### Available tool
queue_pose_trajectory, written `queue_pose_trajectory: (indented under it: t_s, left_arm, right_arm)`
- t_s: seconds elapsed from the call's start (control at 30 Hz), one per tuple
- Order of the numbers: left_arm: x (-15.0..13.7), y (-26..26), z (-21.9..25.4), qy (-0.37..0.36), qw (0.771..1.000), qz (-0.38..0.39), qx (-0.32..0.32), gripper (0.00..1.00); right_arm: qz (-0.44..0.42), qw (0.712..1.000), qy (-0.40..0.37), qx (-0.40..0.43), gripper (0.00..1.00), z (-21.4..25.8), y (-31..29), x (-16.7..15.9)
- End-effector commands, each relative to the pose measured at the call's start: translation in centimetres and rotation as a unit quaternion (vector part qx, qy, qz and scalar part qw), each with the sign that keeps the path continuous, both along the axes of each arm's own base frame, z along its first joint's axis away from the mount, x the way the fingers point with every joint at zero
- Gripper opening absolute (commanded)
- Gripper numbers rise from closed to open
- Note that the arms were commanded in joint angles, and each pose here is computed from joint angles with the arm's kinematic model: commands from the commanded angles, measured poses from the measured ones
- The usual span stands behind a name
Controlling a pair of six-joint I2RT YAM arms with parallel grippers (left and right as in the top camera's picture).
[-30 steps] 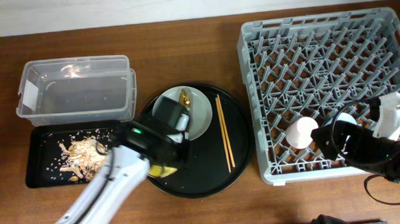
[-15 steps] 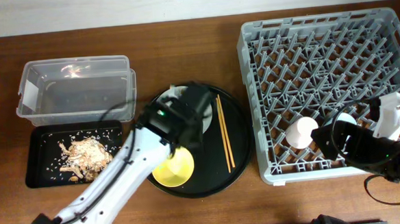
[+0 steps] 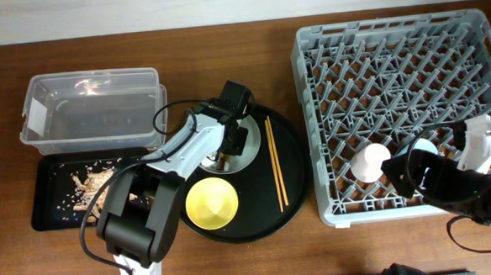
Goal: Sort waste into correct bins and load items into the dishwasher rack
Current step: 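Grasp the brown wrapper from the white plate, drop into clear bin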
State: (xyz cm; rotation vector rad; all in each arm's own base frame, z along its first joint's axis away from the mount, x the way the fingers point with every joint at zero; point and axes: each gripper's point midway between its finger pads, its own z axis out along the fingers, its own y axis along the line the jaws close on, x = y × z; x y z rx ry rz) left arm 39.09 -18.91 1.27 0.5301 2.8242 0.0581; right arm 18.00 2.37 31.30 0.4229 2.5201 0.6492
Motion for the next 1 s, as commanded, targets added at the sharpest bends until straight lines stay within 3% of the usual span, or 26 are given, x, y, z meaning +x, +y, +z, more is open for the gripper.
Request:
queue_pose_trajectory:
  t_s: [0.0, 0.07, 0.13, 0.27, 0.37, 0.47, 0.5, 0.53, 0.6, 0.7, 0.73, 0.87, 0.97]
  left_arm:
    - [-0.7, -0.5, 0.0, 0.024, 1.000, -0.011, -0.017, 0.00]
    - [-0.6, -0.4, 2.1, 0.031, 0.999, 0.007, -0.021, 0.00]
    - [0.3, -0.3, 7.3, 0.023, 0.998, 0.025, -0.043, 0.00]
    - [3.1, 4.6, 15.3, -0.032, 0.993, 0.087, -0.066, 0.00]
    - [5.6, 14.3, 15.4, -0.057, 0.966, 0.246, -0.046, 0.00]
    - [8.4, 21.1, 12.6, -0.069, 0.941, 0.327, -0.047, 0.04]
    - [9.3, 21.8, 12.1, -0.077, 0.939, 0.332, -0.052, 0.62]
    - [9.9, 22.0, 12.3, -0.086, 0.936, 0.333, -0.067, 0.81]
    - [10.0, 21.3, 14.4, -0.092, 0.937, 0.324, -0.088, 0.83]
    - [6.0, 15.2, 16.0, -0.010, 0.952, 0.272, -0.143, 0.76]
    - [4.1, 12.9, 15.1, 0.027, 0.963, 0.239, -0.125, 0.73]
    - [0.1, 7.2, 8.4, 0.057, 0.989, 0.136, -0.010, 0.72]
    - [-1.9, 6.2, 3.7, 0.073, 0.987, 0.146, -0.004, 0.71]
  right_arm:
    - [0.005, 1.000, -0.010, -0.002, 0.99, 0.4, 0.1, 0.0]
    - [0.005, 1.000, -0.009, -0.002, 0.99, 0.4, 0.1, -0.1]
    - [0.005, 1.000, -0.008, -0.001, 0.99, 0.4, 0.2, -0.1]
    - [0.005, 1.000, -0.007, -0.001, 0.99, 0.3, 0.2, -0.2]
    - [0.005, 1.000, -0.005, 0.000, 0.99, 0.3, 0.2, -0.2]
    - [0.005, 1.000, -0.005, 0.000, 0.99, 0.3, 0.2, -0.2]
    - [0.005, 1.000, -0.004, 0.001, 0.99, 0.3, 0.2, -0.3]
    - [0.005, 1.000, -0.004, 0.001, 0.99, 0.3, 0.2, -0.3]
    - [0.005, 1.000, -0.002, 0.001, 0.99, 0.2, 0.3, -0.4]
    - [0.006, 1.000, 0.001, 0.002, 0.99, 0.2, 0.3, -0.5]
    - [0.007, 1.000, 0.002, 0.002, 0.98, 0.2, 0.3, -0.5]
    - [0.001, 1.000, 0.008, -0.008, 0.99, -0.1, 0.0, -0.7]
    - [0.001, 1.000, 0.009, -0.007, 0.99, -0.1, 0.0, -0.7]
